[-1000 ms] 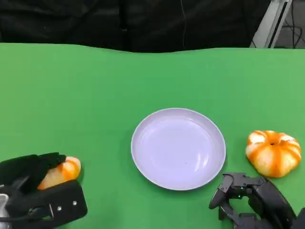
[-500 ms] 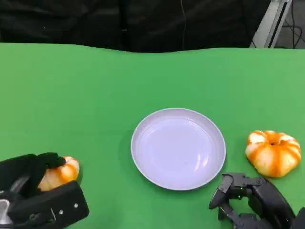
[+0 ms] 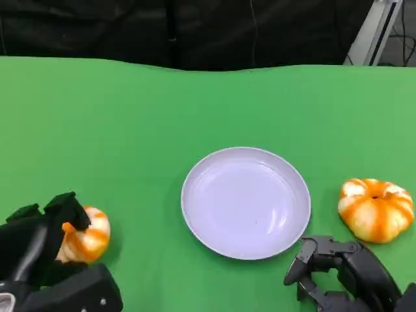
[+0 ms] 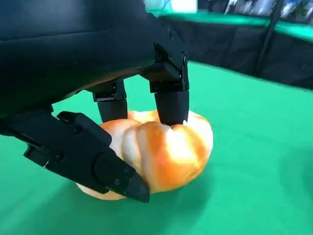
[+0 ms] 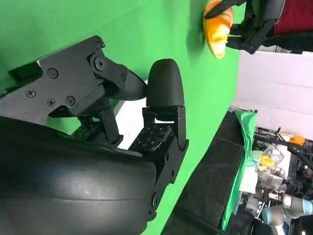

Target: Grasp the bread from the table and place it into the plate.

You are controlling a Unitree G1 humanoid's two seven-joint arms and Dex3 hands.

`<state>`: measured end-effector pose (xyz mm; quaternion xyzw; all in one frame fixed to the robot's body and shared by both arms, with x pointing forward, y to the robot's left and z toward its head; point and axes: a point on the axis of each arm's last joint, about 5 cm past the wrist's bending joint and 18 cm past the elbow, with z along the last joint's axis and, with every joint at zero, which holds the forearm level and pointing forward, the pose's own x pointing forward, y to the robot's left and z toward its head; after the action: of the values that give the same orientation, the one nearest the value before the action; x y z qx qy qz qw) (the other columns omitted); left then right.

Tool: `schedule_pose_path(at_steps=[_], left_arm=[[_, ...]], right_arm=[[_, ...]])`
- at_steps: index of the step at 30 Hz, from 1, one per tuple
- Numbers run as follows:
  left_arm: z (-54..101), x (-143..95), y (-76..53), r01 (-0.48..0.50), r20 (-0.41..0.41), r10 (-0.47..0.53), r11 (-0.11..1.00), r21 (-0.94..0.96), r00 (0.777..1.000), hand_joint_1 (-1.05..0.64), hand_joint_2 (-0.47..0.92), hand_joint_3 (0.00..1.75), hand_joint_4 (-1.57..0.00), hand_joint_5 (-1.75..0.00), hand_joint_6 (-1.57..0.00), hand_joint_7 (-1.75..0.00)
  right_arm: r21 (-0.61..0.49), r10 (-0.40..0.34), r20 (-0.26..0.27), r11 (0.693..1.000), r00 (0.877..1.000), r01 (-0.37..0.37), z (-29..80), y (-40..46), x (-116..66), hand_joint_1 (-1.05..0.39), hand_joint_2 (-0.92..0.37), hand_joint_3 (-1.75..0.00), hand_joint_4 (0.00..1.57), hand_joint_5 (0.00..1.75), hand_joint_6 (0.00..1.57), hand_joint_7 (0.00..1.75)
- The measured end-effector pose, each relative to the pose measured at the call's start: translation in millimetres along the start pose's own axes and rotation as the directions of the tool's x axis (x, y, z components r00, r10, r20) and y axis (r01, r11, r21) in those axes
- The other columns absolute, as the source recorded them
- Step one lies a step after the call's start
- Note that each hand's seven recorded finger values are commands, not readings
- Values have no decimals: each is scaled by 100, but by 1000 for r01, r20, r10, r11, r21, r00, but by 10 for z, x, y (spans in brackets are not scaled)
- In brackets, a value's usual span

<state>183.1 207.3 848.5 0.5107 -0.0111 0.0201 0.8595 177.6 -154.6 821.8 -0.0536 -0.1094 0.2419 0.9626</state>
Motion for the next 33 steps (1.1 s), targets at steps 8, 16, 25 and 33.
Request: schedule_pose_path(at_steps=[8,16,25,33], left_arm=[[90,-8,38,-64,101,65,998,-17,993,-13,81,1,-57,-175,-49,-169],[284,3,159,-122,205,125,992,-27,971,-12,80,0,-57,-175,-59,-151],[507,67,181,-114,297,128,991,-66,946,-8,79,0,-57,-175,-62,-147],[764,199,186,-94,387,131,989,-114,913,-10,80,0,-55,-175,-60,-145]], right_arm=[[0,-5,-2,1000,1000,5,-2,6,1,-14,-62,-95,80,151,83,119],[1,-9,-1,1000,1000,9,-2,18,6,-13,-61,-96,81,150,84,119],[-3,-3,-3,1000,1000,3,-5,30,10,-13,-62,-95,81,150,84,118],[-5,-3,-5,1000,1000,3,-14,45,8,-14,-61,-96,80,150,83,120]])
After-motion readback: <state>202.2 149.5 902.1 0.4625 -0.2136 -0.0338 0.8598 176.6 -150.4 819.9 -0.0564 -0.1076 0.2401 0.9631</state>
